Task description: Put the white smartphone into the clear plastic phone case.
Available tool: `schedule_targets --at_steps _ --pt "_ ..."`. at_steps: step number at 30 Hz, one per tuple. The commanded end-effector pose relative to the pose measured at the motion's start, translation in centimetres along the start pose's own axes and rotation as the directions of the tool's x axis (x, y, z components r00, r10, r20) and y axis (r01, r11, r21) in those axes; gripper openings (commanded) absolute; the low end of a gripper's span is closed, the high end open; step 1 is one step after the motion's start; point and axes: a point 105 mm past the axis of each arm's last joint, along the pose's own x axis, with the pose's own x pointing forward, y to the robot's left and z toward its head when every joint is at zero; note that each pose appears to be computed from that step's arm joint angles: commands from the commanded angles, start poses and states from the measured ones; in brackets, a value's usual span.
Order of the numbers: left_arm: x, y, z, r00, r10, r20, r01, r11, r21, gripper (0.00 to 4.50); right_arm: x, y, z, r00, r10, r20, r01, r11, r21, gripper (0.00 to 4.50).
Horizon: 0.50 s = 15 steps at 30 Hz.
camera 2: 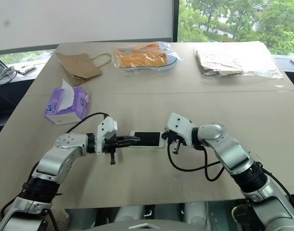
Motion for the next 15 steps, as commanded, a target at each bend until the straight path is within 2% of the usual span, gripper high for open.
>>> schedule_targets --at_steps 1,6,15 --pt "-0.4 0.1 -2.1 0.996 0.040 -0.078 -0.044 0.998 -0.045 0.07 0.4 0.2 -0.4 0.998 0.035 -0.046 -0.036 0.999 -0.012 0.00" --pt "-0.4 0.1 -2.2 0.996 0.051 -0.074 -0.054 0.997 -0.047 0.07 0.9 0.7 -1.8 0.986 0.099 -0.135 -0.094 0.995 0.037 0.00" --pt "0.0 -0.4 -2.4 0.996 0.061 -0.058 -0.064 0.996 -0.055 0.07 2.5 1.5 -4.5 0.946 0.190 -0.262 -0.130 0.965 0.228 0.00"
